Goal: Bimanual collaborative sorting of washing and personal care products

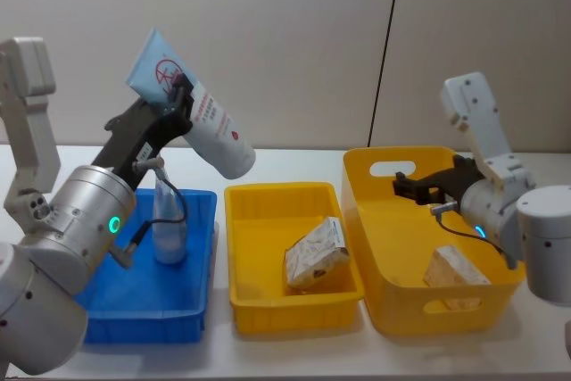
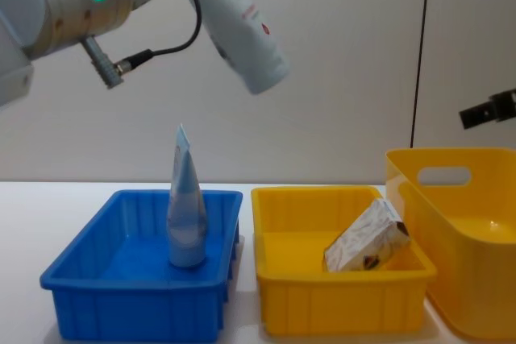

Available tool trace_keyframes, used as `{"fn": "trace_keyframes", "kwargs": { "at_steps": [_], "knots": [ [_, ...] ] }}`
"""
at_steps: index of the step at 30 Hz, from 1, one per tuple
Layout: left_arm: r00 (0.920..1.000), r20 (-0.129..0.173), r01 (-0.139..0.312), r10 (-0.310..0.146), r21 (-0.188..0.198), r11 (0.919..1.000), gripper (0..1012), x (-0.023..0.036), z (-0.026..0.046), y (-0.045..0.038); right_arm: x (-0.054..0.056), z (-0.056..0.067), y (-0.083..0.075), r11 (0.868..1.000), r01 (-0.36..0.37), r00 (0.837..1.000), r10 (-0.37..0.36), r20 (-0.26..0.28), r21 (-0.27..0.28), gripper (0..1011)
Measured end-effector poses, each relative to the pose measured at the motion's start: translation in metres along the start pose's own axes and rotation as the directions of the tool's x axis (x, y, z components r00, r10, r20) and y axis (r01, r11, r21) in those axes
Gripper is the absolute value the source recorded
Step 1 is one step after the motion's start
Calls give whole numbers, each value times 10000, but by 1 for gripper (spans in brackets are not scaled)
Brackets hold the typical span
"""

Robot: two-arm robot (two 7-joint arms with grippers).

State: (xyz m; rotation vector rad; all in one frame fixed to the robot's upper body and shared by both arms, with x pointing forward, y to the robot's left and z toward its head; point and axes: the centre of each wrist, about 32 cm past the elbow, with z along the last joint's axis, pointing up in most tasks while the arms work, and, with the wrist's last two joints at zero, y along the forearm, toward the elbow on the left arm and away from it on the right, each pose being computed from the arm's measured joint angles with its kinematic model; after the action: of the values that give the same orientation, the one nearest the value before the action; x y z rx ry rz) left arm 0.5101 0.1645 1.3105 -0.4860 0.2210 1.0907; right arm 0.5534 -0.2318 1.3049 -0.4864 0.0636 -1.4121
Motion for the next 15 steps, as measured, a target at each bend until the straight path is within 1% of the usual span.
{"fn": "trace_keyframes", "kwargs": {
  "at_steps": [1, 2, 5, 6, 8, 9, 11, 12, 14, 15],
  "knots": [
    [10000, -5, 19, -19, 16, 10000, 222, -5, -8, -2, -7, 9, 2, 10000, -68, 9999, 67, 100, 46, 1003],
    [10000, -13, 54, -54, 45, 10000, 222, -13, -24, -7, -23, 17, 8, 9997, -218, 9992, 214, 330, 115, 1003],
    [10000, -26, 89, -89, 74, 9999, 222, -20, -41, -12, -46, 36, 16, 9989, -434, 9968, 421, 672, 192, 1003],
    [9999, -41, 115, -115, 89, 9999, 222, -24, -51, -15, -57, 46, 20, 9980, -589, 9944, 566, 893, 241, 1004],
    [9999, -61, 130, -129, 116, 9998, 222, -26, -62, -19, -75, 58, 25, 9968, -754, 9908, 718, 1144, 277, 1003],
    [9999, -76, 142, -141, 125, 9998, 222, -28, -67, -21, -86, 69, 30, 9954, -908, 9870, 859, 1360, 303, 1003],
    [9998, -122, 157, -155, 152, 9998, 222, -29, -80, -27, -96, 84, 32, 9936, -1079, 9820, 1013, 1596, 334, 1004],
    [9998, -140, 165, -163, 159, 9997, 222, -31, -84, -29, -110, 97, 35, 9915, -1251, 9763, 1168, 1820, 346, 1003],
    [9996, -215, 179, -175, 178, 9997, 222, -32, -94, -35, -121, 109, 39, 9891, -1433, 9690, 1333, 2078, 334, 1004],
    [9996, -238, 182, -178, 184, 9997, 222, -34, -98, -38, -133, 122, 41, 9865, -1605, 9616, 1488, 2307, 325, 1003]
  ]
}}
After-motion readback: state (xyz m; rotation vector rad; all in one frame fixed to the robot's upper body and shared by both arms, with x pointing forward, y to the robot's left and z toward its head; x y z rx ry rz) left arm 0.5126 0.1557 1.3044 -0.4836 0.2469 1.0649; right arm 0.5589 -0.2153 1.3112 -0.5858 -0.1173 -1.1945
